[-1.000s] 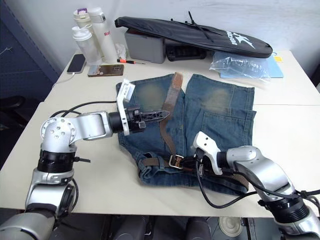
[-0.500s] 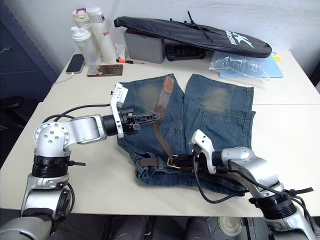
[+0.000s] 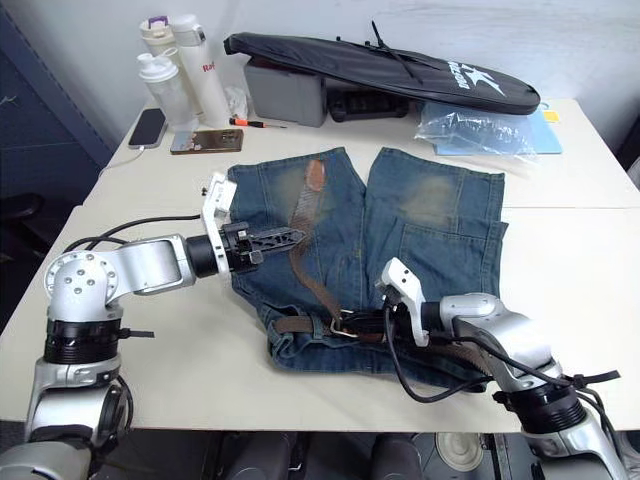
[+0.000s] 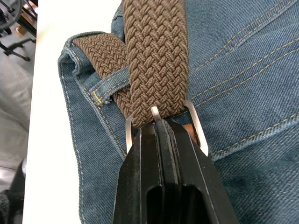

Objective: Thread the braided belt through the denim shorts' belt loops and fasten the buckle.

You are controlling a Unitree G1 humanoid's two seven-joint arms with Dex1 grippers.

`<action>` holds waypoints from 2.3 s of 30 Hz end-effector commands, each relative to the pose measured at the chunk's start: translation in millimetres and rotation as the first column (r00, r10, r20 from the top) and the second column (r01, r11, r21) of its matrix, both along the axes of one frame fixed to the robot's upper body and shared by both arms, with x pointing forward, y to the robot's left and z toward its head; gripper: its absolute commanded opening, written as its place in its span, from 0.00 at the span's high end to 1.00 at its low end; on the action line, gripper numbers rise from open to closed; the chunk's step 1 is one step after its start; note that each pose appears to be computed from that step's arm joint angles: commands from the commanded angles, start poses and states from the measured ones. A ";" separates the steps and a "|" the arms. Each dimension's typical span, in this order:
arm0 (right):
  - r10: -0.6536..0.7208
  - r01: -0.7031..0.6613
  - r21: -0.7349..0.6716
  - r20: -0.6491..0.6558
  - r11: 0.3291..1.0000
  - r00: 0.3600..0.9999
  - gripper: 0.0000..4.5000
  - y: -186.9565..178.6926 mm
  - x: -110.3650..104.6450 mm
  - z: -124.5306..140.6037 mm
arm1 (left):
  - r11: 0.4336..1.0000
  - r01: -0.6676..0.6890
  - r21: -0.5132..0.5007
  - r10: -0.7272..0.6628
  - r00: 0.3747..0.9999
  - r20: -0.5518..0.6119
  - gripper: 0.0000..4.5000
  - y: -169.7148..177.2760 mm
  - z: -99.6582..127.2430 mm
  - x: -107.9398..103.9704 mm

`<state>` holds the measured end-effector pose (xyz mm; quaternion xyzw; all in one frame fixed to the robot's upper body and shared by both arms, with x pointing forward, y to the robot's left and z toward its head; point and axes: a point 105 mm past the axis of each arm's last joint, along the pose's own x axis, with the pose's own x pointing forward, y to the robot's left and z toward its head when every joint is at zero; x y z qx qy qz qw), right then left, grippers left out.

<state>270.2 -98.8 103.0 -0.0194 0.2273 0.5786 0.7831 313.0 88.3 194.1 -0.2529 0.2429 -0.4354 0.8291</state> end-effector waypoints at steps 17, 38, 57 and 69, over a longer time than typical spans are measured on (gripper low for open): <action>0.040 -0.040 0.069 0.005 0.997 0.999 0.99 2.9 0.5 20.8 | 0.989 -0.055 0.137 0.052 0.998 0.028 1.00 21.9 -13.9 -2.0; 0.087 -0.095 -0.124 -0.068 0.988 0.994 0.99 4.7 -0.3 -21.3 | 0.988 -0.068 0.141 0.061 0.997 0.049 1.00 27.2 -6.8 -1.2; 0.120 -0.179 -0.307 -0.200 0.935 0.972 0.99 27.5 -12.5 -54.7 | 0.993 -0.040 0.108 0.030 0.996 0.085 1.00 17.1 5.5 3.6; 0.111 -0.191 -0.472 -0.192 0.861 0.975 0.99 27.3 -8.4 -75.3 | 0.983 0.161 0.084 -0.173 0.972 0.161 1.00 -33.2 31.6 10.1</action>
